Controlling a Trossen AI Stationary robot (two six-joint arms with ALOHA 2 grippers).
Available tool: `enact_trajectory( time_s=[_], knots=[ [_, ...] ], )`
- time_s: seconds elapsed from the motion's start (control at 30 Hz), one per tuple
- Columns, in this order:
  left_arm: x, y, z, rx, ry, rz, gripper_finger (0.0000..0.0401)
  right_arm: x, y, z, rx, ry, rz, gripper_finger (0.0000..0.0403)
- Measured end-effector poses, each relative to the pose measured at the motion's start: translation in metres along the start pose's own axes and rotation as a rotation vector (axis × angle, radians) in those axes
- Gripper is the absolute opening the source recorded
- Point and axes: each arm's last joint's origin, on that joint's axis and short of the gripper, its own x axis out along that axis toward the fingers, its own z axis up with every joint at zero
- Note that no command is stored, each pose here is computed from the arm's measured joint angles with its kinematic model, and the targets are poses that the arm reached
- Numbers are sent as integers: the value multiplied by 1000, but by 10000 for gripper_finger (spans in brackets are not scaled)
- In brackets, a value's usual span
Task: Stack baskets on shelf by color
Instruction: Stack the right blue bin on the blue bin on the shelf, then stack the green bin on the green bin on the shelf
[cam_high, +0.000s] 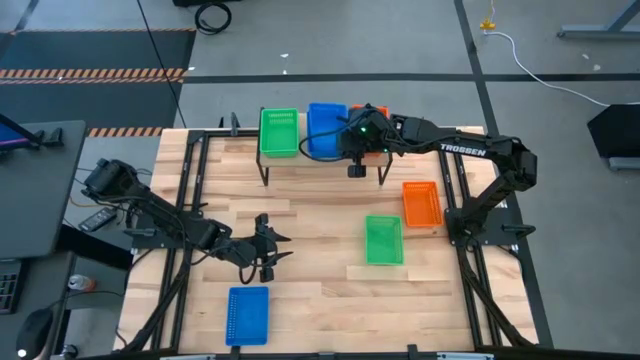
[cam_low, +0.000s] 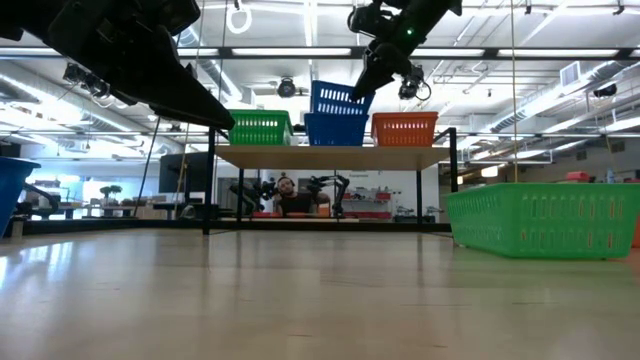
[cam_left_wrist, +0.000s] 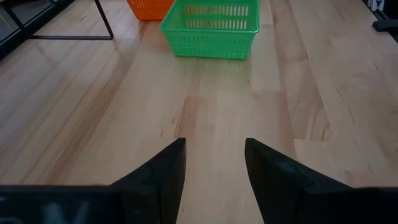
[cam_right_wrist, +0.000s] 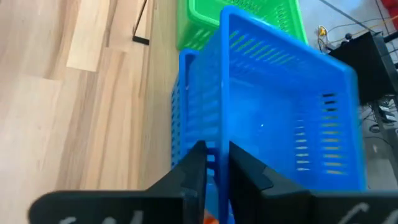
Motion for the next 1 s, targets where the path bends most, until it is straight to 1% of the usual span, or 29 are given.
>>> enact_trajectory(
  time_s=[0.2, 0.3, 0.37, 0.5, 0.6, 0.67, 0.73, 0.87, 1.0],
  knots=[
    [0, 0, 0, -10, 1, -2, 172, 0, 1, 1, 10, -2, 1, 96],
    [-1, -2, -1, -43, 10, -32, 172, -2, 4, 2, 5, 9, -8, 120],
    [-2, -4, -1, -47, 13, -50, 172, -5, 5, 4, -5, 13, -35, 138],
    [-5, -9, -3, -43, 9, -58, 172, -18, 8, 9, -11, -4, -93, 172],
    [-7, -11, -3, -39, 0, -41, 172, -37, 14, 16, 30, -57, -100, 189],
    [-7, -12, -3, -36, -2, -39, 172, -51, 23, 18, 60, -88, -35, 194],
    [-8, -12, -4, -32, -1, -38, 172, -61, 36, 17, 86, -70, 44, 196],
    [-8, -11, -3, -8, -15, 1, 172, -71, 66, 8, 147, 99, 168, 193],
    [-7, -10, -1, -24, -41, 23, 172, -79, 97, -3, 206, 275, 247, 192]
  ],
)
